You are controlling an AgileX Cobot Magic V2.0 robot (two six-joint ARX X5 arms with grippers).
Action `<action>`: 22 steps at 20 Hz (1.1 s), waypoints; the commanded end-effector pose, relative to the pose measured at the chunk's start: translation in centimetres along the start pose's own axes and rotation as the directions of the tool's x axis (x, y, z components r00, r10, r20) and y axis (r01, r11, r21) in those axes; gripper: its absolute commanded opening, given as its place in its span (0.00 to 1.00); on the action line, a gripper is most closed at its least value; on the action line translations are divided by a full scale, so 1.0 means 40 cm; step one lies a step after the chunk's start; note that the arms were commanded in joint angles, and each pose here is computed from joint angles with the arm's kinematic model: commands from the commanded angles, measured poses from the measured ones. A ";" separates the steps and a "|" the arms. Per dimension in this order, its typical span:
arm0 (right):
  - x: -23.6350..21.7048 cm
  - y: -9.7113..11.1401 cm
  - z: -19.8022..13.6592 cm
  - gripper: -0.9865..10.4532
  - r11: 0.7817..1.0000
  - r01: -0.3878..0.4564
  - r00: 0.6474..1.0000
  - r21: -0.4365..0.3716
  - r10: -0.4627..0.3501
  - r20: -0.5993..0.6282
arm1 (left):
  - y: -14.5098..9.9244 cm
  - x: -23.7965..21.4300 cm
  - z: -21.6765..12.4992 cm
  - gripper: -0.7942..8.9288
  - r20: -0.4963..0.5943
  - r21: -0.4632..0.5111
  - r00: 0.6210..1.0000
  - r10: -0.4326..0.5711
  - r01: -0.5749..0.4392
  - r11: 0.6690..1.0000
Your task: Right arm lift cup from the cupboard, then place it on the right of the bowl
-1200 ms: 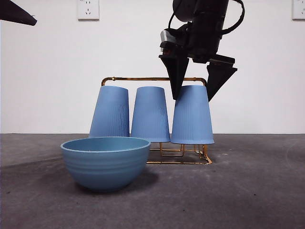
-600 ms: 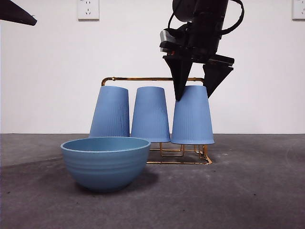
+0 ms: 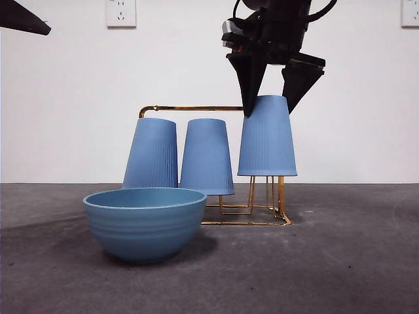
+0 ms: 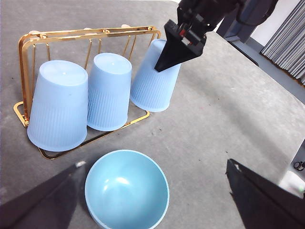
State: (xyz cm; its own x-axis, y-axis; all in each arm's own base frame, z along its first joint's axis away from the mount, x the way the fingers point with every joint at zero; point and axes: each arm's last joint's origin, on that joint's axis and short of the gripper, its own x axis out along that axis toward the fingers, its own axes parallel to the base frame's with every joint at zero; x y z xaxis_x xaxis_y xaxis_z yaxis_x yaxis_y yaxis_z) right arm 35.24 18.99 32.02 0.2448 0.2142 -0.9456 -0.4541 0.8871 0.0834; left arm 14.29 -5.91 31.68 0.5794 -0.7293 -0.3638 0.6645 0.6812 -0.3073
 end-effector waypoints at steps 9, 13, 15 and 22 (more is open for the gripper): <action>-0.175 0.015 -0.036 0.32 1.000 -0.007 0.983 -0.002 0.008 0.185 | 0.018 0.039 0.012 0.56 -0.041 -0.014 0.999 -0.013 0.012 1.000; -0.232 0.018 -0.059 0.32 1.000 -0.016 0.971 -0.008 0.018 0.239 | 0.037 0.068 0.010 0.56 -0.074 -0.038 0.997 -0.012 0.009 0.999; -0.260 0.020 -0.074 0.32 1.000 -0.018 0.965 -0.011 0.020 0.261 | 0.047 0.085 0.012 0.56 -0.078 -0.057 0.997 -0.014 0.009 0.998; -0.310 0.019 -0.185 0.32 0.999 -0.026 0.937 -0.021 0.031 0.347 | 0.103 0.191 -0.007 0.56 -0.161 -0.203 0.973 -0.164 0.130 0.971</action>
State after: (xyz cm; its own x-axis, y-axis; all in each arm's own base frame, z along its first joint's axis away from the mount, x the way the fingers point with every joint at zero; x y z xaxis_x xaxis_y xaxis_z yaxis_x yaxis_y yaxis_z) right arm 25.51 13.83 41.20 0.5049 0.3622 -0.7835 -0.4783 0.8730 0.0954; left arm 21.05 -8.43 26.80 0.3809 -0.7988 -0.4657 0.6208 0.5942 -0.5114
